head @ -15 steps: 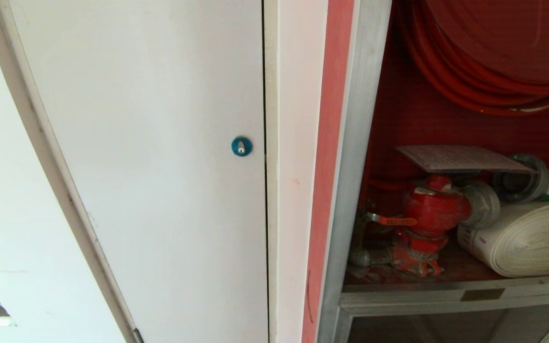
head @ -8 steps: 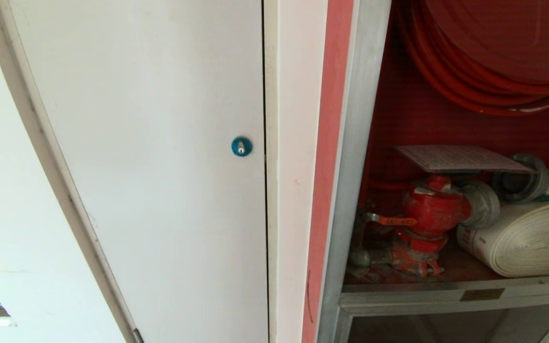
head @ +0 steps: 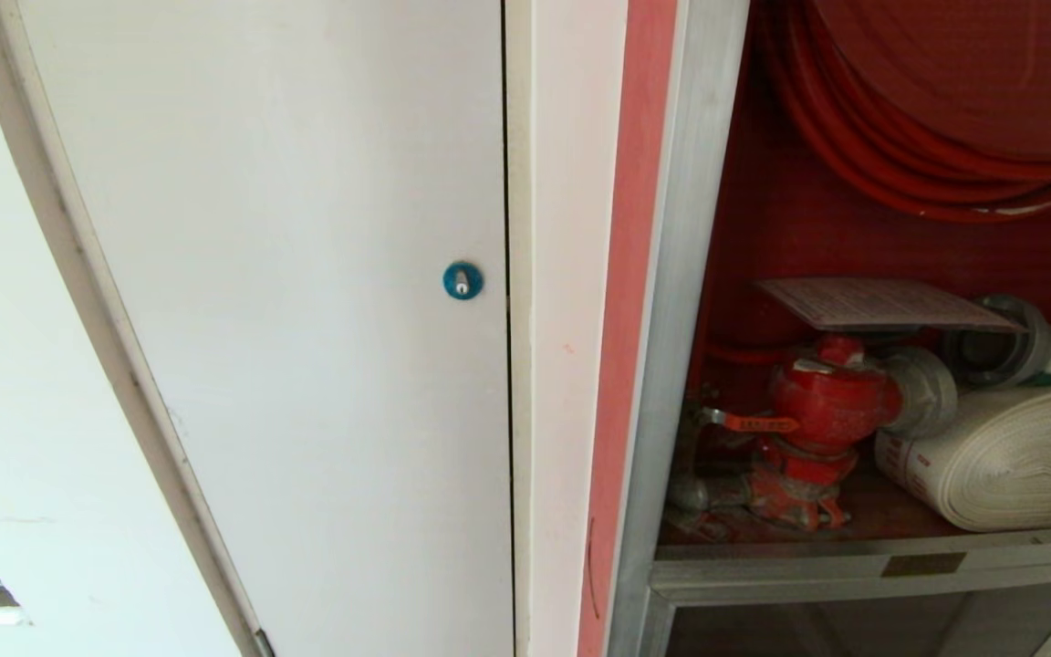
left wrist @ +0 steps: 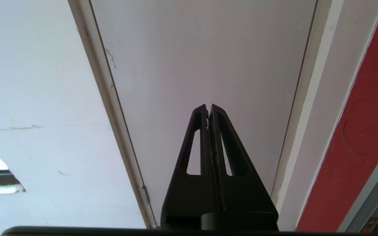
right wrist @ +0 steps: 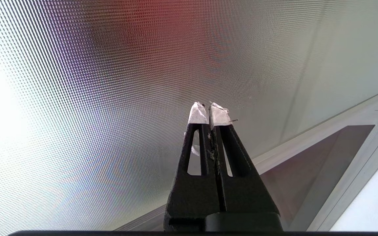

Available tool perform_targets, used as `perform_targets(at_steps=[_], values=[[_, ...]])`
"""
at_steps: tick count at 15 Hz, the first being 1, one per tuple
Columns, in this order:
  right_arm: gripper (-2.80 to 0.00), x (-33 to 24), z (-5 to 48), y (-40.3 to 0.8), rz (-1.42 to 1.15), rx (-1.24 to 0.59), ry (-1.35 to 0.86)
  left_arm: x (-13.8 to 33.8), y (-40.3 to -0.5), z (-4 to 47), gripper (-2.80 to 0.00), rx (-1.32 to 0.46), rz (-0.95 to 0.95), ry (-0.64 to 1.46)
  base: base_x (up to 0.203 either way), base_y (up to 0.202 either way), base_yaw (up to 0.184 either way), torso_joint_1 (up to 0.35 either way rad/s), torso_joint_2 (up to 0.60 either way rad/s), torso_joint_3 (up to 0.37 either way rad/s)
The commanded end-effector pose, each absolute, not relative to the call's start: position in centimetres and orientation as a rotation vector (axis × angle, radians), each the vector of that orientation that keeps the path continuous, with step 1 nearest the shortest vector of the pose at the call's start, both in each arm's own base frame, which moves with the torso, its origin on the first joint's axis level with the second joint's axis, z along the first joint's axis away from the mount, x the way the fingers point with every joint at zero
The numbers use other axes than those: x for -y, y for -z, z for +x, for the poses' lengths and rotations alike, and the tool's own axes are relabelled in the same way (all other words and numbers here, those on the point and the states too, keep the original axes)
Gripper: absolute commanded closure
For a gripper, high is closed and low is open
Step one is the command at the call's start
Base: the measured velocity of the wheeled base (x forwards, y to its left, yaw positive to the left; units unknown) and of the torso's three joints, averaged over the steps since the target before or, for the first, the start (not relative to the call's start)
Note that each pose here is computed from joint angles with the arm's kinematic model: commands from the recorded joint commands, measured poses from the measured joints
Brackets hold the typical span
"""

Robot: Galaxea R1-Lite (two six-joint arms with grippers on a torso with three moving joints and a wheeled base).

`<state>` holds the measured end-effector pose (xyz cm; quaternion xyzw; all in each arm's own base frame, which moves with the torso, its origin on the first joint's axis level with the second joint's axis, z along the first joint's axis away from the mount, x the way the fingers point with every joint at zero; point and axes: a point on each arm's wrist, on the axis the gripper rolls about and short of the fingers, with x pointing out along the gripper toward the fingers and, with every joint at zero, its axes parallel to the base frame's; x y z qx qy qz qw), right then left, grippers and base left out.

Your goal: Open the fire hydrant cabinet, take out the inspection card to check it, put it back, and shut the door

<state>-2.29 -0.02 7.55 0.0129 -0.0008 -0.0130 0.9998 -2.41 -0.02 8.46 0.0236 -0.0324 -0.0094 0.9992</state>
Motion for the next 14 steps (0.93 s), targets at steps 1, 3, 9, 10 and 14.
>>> perform_targets(at_steps=[1, 3, 9, 10, 14], values=[[0.0, 0.02, -2.29, -7.54, 0.026, 0.002, 0.026, 0.02, -7.89, -2.28, 0.0, 0.037, 0.047, 0.019, 0.0, 0.0, 0.0, 0.0, 0.0, 0.0], [0.0, 0.02, -2.29, -7.56, 0.026, 0.003, 0.026, 0.02, -7.55, -2.28, 0.0, 0.001, 0.015, 0.021, 0.0, 0.0, 0.0, 0.0, 0.0, 0.0], [0.0, 0.02, -2.29, -7.55, 0.026, 0.002, 0.026, 0.01, -7.63, -2.28, 0.0, 0.008, 0.008, 0.018, 0.0, 0.0, 0.0, 0.0, 0.0, 0.0], [0.0, 0.02, -2.29, -7.56, 0.026, 0.003, 0.026, 0.01, -7.63, -2.28, 0.0, 0.008, 0.008, 0.018, 0.0, 0.0, 0.0, 0.0, 0.0, 0.0], [0.0, 0.02, -2.29, -7.56, 0.026, 0.003, 0.026, 0.01, -7.63, -2.28, 0.0, 0.008, 0.008, 0.018, 0.0, 0.0, 0.0, 0.0, 0.0, 0.0]])
